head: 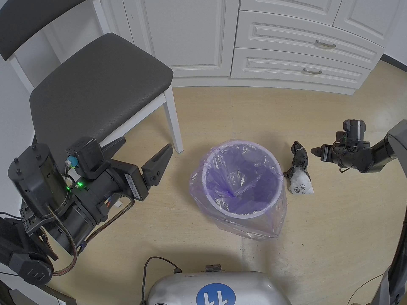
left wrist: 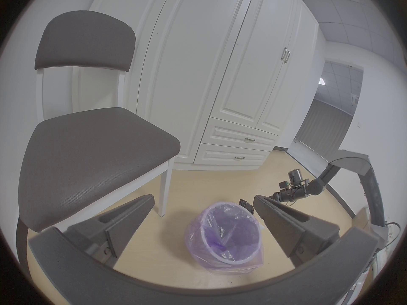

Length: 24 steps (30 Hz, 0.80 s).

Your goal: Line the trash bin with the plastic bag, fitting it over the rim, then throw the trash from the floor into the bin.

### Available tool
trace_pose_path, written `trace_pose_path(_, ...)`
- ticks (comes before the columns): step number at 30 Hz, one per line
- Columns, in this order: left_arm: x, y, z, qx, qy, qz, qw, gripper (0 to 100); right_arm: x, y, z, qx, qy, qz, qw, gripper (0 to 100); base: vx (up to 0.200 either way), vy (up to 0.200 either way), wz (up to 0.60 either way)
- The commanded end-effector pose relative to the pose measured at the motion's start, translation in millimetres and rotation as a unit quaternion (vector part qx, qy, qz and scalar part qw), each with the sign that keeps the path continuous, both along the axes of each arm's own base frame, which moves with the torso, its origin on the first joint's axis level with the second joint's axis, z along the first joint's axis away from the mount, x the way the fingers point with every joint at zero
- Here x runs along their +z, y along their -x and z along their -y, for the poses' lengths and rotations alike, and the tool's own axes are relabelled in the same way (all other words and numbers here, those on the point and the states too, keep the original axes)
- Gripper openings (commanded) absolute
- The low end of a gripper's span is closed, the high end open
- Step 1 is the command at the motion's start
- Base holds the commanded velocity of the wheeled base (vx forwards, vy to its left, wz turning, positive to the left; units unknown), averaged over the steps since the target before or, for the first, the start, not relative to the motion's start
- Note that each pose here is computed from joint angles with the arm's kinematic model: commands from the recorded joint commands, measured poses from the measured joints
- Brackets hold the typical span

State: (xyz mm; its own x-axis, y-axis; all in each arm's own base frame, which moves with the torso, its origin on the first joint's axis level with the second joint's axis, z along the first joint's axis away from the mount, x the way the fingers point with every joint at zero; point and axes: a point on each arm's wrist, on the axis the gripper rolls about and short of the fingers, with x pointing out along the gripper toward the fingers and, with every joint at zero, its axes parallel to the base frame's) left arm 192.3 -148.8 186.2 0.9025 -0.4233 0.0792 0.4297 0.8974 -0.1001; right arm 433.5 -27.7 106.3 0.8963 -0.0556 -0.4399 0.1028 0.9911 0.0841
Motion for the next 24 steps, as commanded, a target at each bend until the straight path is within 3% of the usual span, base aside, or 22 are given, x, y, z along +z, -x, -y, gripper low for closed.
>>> trace_pose_path(1, -1, -4, 1, 0.004, -0.002, -0.001, 1.0000, 100, -44, -16, 0, 0.001, -0.006, -0.040, 0.9992, 100, 0.000, 0.000, 0.00)
trace_pose_path(17, -2, -5, -2, 0.010, -0.004, -0.002, 0.9999, 100, -95, -42, -9, 0.009, -0.010, -0.065, 0.9978, 100, 0.000, 0.000, 0.00)
trace_pose_path(24, -3, -5, -3, 0.013, -0.005, -0.004, 0.9999, 100, -112, -64, -10, -0.016, -0.054, -0.001, 0.9984, 100, 0.000, 0.000, 0.00)
